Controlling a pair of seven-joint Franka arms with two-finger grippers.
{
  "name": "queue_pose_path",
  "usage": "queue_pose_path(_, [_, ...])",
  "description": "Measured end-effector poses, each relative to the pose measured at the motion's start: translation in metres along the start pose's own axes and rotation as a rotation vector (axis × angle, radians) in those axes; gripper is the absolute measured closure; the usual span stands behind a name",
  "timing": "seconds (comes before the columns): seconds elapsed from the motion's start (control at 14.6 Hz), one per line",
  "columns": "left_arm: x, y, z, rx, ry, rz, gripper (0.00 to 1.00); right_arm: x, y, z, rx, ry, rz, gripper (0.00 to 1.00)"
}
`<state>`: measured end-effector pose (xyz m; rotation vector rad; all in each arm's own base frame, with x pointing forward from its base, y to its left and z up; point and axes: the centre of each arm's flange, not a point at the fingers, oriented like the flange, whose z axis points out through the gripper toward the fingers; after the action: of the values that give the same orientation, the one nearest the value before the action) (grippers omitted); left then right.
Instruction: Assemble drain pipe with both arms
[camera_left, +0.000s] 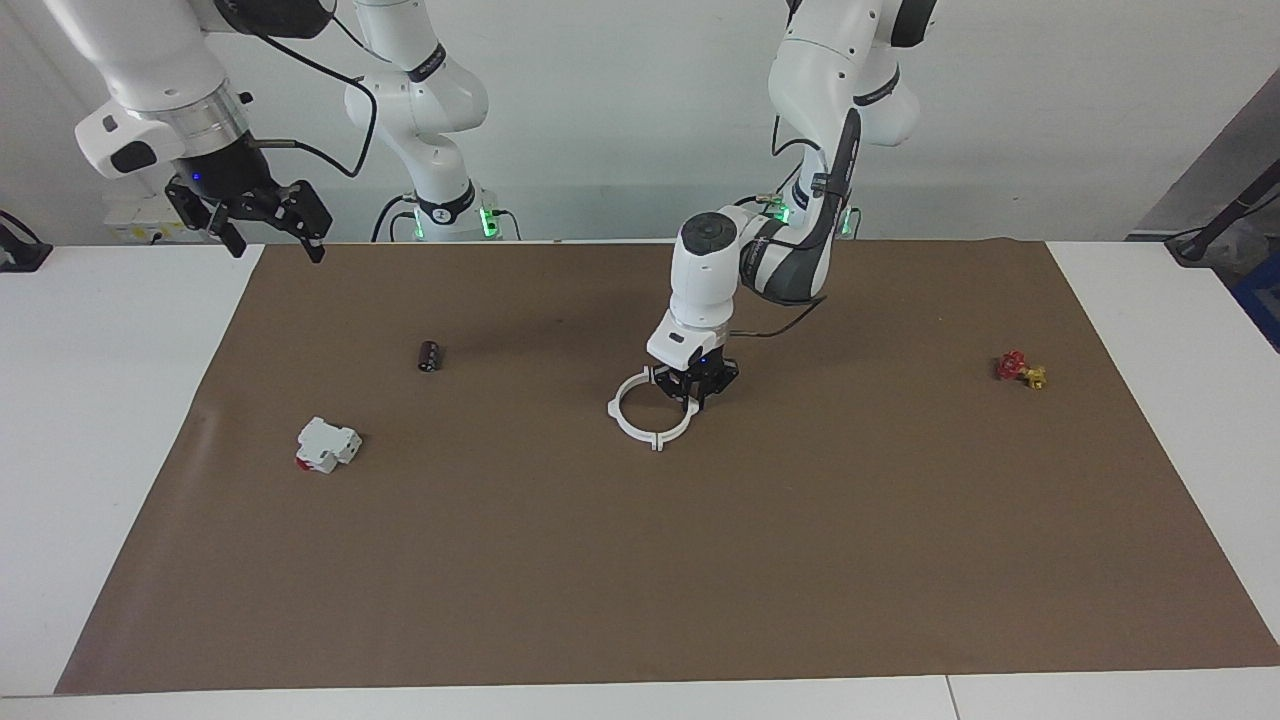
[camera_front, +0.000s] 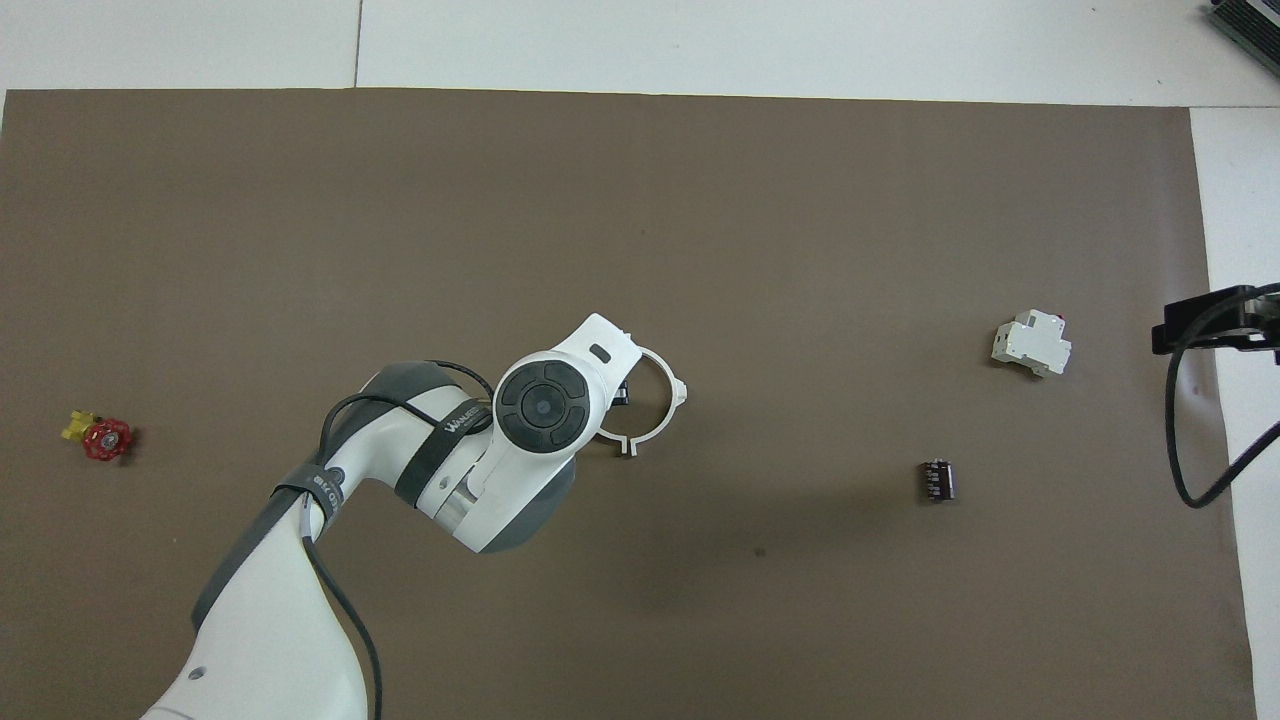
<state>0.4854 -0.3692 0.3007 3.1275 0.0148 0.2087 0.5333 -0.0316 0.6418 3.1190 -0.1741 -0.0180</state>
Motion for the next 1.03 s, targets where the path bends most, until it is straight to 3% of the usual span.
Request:
queue_pose_path(0.14, [0.0002,-0.0002,0.0000,0.000,0.000,0.000,0.41,0.0000,0.0000,0.0000,0.000,0.000,0.000,0.00])
queue_pose_path(0.34, [0.0004,-0.0001,-0.0002,-0.001,0.001,0.000,0.32,0.0000,0.0000,0.0000,0.000,0.000,0.000,0.00])
queue_pose_path(1.03, [0.0031,0.0075,-0.0018,-0.039,0.037,0.005,0.26,-0.0001,0.0000,-0.0001,0.000,0.000,0.000,0.00])
